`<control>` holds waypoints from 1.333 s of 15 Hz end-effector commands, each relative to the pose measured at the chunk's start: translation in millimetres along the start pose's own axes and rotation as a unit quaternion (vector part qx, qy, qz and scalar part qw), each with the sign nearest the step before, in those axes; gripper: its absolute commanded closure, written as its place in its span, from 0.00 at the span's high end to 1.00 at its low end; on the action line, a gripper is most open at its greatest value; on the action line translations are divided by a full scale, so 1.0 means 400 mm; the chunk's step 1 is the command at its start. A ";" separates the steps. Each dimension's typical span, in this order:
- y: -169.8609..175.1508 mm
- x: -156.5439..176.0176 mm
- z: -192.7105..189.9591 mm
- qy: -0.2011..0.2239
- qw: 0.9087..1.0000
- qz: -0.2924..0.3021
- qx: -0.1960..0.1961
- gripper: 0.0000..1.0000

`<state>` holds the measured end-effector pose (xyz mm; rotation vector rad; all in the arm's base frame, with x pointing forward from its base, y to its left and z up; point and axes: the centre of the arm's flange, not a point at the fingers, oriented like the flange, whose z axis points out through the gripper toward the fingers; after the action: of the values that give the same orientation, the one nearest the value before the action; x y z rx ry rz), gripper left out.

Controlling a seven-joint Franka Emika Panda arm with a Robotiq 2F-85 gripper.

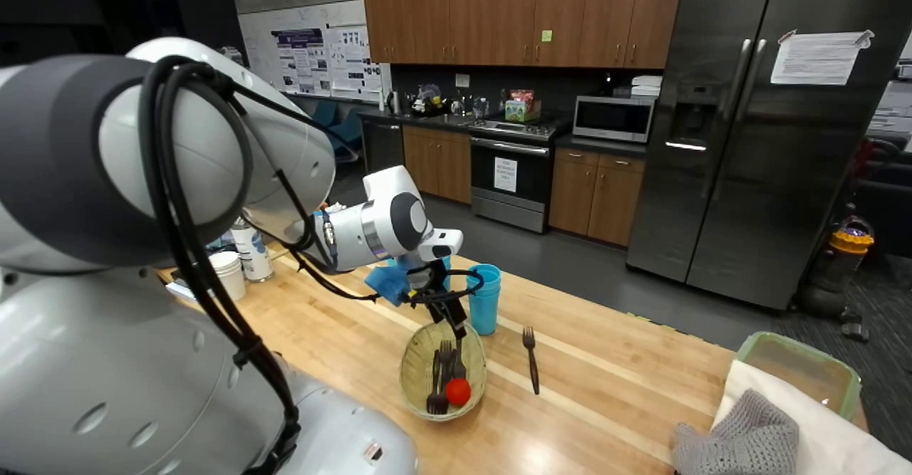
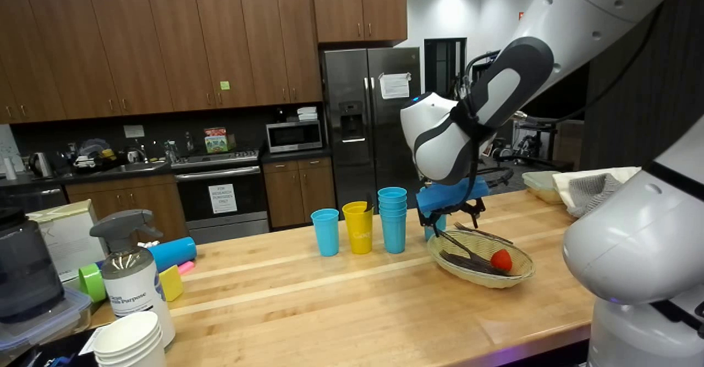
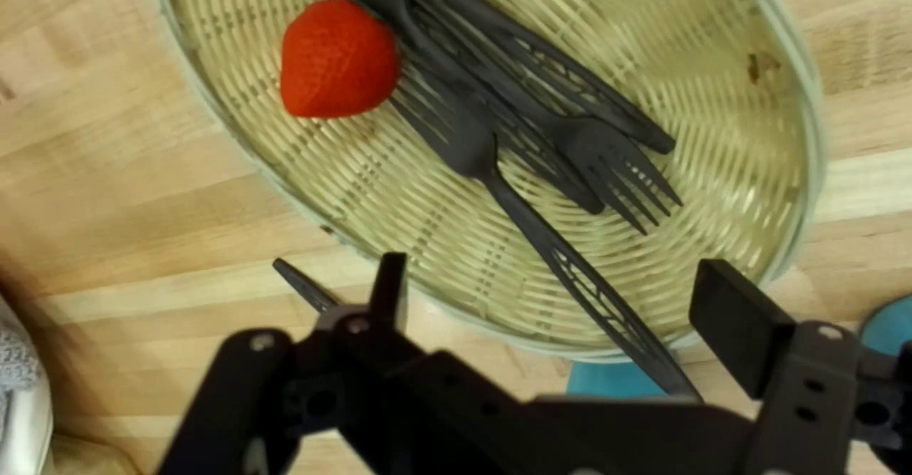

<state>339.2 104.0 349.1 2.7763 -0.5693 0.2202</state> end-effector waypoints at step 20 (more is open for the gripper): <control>-0.095 0.047 0.108 0.021 0.985 -0.173 -0.014 0.74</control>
<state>364.9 116.5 310.7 2.7690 -0.1034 0.1965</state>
